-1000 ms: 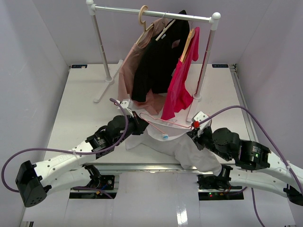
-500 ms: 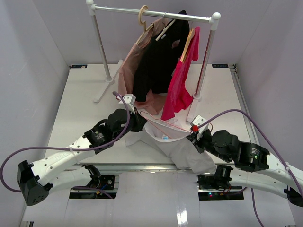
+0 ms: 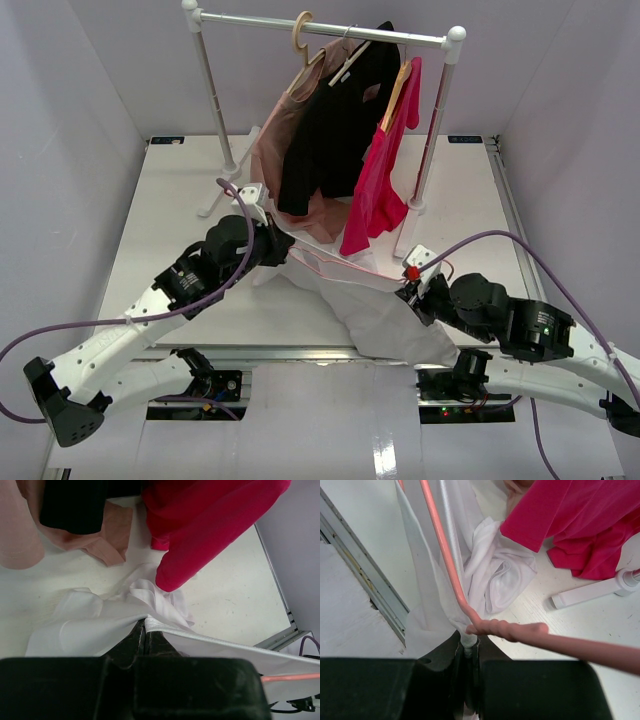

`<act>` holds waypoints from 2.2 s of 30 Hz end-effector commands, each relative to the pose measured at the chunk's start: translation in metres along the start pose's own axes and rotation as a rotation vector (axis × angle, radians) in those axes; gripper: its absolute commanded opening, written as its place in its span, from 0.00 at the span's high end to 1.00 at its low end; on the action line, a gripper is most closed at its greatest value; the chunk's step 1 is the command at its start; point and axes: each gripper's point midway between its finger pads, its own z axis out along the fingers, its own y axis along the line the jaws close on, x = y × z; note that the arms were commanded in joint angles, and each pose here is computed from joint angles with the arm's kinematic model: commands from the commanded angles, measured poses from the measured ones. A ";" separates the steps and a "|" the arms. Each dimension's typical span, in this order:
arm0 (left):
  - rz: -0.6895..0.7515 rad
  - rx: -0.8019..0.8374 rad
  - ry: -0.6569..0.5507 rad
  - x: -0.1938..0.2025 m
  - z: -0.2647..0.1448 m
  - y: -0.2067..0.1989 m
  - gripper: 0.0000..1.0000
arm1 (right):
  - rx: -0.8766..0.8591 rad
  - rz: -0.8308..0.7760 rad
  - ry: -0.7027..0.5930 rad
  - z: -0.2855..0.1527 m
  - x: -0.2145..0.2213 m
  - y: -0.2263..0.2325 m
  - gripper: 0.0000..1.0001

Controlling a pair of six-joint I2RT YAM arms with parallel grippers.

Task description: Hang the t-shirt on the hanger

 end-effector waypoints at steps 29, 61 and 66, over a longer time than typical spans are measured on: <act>0.133 -0.006 -0.031 -0.043 -0.067 0.009 1.00 | 0.156 0.040 -0.002 -0.021 -0.022 -0.032 0.92; 0.201 0.182 0.030 -0.070 -0.079 -0.044 1.00 | 0.021 -0.029 0.110 0.019 -0.024 0.003 0.92; 0.204 0.248 0.101 -0.058 -0.066 -0.059 1.00 | 0.048 -0.032 0.114 0.032 -0.035 0.003 0.92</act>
